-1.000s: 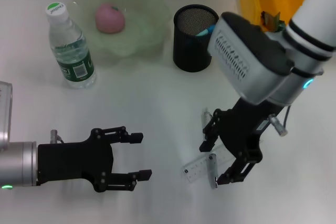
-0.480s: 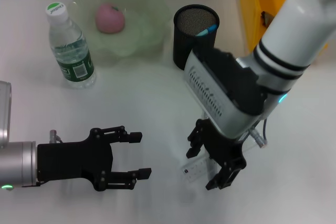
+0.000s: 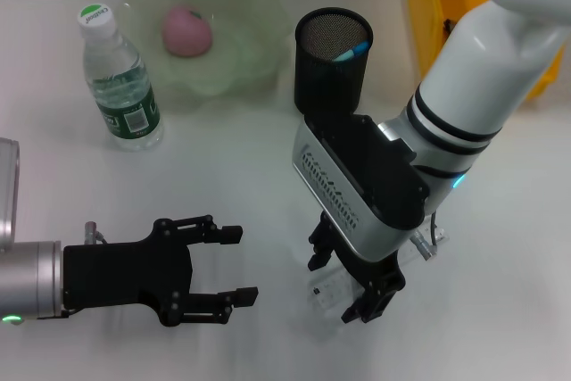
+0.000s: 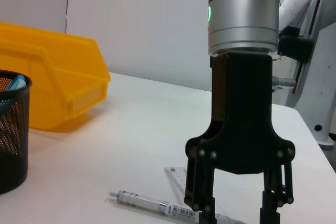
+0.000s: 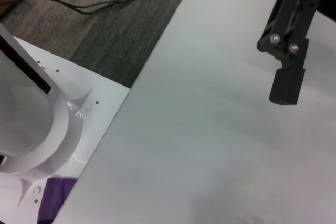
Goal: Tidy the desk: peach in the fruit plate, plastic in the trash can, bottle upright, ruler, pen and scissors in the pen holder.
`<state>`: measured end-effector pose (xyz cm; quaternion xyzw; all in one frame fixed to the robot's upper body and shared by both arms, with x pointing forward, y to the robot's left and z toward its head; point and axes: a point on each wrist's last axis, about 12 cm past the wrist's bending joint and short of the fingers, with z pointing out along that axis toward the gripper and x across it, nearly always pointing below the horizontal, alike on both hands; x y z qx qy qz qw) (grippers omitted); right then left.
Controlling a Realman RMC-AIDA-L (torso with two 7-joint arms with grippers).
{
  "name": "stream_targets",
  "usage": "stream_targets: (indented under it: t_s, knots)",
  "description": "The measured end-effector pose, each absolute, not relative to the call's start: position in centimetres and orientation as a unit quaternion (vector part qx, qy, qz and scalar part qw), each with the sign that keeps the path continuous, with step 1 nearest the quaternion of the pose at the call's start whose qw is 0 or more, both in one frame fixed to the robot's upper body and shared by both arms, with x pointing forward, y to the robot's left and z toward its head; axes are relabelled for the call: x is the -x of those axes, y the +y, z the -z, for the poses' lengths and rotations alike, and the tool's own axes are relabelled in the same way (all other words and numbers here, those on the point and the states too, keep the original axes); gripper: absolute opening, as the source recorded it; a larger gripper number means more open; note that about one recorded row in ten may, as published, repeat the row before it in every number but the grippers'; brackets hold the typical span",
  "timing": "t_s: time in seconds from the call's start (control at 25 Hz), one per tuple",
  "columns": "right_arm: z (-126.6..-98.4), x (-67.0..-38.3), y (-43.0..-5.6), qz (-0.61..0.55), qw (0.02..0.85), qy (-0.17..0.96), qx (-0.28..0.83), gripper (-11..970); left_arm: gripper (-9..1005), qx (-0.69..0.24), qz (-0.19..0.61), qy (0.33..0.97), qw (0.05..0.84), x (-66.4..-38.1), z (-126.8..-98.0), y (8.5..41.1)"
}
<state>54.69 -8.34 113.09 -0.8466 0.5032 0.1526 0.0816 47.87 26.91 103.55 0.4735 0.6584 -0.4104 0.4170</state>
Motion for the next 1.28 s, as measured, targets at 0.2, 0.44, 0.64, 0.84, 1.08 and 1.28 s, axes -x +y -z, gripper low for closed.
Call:
stream_targets:
  t_s: [0.2,0.44,0.64,0.84,1.08,1.28]
  knots:
    - [-112.90,-54.60,-8.06,-0.145,0.082,0.498,0.851,702,797,-0.473,0.410,0.659,0.417,-47.88,-103.54,26.91]
    - [-112.66,-54.53,-7.78,-0.135,0.081,0.492,0.856,700,797,-0.471,0.410,0.660,0.417,-47.80,-103.49,26.95]
    - [-112.68,-54.53,-7.71,-0.134,0.081,0.490,0.858,694,797,-0.470,0.411,0.660,0.418,-47.80,-103.51,26.96]
    - [-112.52,-54.42,-7.62,-0.131,0.079,0.487,0.860,680,797,-0.469,0.411,0.660,0.418,-47.81,-103.52,26.97]
    - [-112.32,-54.41,-7.52,-0.128,0.083,0.487,0.860,613,797,-0.466,0.409,0.661,0.423,-47.91,-103.60,27.08]
    - [-112.32,-54.41,-7.49,-0.128,0.082,0.489,0.859,515,797,-0.465,0.410,0.661,0.423,-47.86,-103.59,27.10]
